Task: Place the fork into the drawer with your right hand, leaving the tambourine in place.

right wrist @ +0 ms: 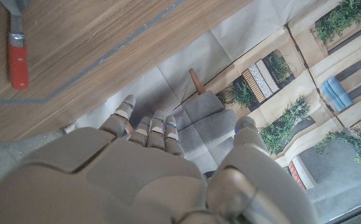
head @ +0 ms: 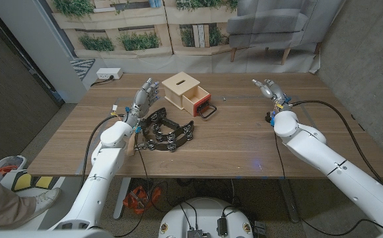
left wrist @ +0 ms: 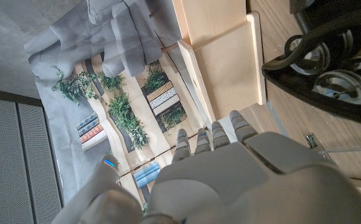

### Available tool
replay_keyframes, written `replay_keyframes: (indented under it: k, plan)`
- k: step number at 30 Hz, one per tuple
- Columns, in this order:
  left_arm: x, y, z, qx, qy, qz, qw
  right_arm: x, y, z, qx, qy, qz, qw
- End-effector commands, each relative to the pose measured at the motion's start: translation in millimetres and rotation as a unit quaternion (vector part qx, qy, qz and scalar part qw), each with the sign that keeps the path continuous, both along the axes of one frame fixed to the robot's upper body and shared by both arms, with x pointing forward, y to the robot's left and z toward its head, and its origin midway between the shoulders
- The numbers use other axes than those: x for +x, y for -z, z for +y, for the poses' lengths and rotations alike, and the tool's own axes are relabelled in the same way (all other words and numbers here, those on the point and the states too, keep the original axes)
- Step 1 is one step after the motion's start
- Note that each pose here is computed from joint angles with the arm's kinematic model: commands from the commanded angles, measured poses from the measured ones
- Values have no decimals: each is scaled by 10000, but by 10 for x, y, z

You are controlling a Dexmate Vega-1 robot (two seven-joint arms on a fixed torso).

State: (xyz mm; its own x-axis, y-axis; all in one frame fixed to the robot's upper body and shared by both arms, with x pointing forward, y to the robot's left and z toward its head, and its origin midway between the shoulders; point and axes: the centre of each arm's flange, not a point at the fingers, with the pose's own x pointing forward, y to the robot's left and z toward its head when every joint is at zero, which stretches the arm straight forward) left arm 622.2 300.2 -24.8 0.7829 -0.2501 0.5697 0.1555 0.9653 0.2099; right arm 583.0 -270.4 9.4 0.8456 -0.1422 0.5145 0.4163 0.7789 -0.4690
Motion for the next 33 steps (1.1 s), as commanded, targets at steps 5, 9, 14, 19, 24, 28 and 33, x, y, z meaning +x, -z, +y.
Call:
replay_keyframes:
  k: [5,9,14,19,24,28,33]
  plan:
    - [26,-44,-17,89,-44,-48,9999,7,-43,-18,-337,260,86,9991]
    - [25,-51,-30,141,-82,-55,9999,9,-51,-35,-368,276,103,9989]
    - [5,-72,-48,297,-191,-57,9994,7,-42,-71,-388,292,124,9987]
    - [4,-72,-51,323,-197,-40,9993,12,-21,-102,-356,278,119,9989]
    - [-5,-75,-42,336,-194,-41,9992,4,-9,-134,-372,296,114,9988]
    - [-14,-78,-36,334,-198,-58,9992,-6,-1,-147,-372,317,112,9987]
    - [-36,-80,-27,331,-182,-76,9993,-14,9,-161,-356,325,95,9988]
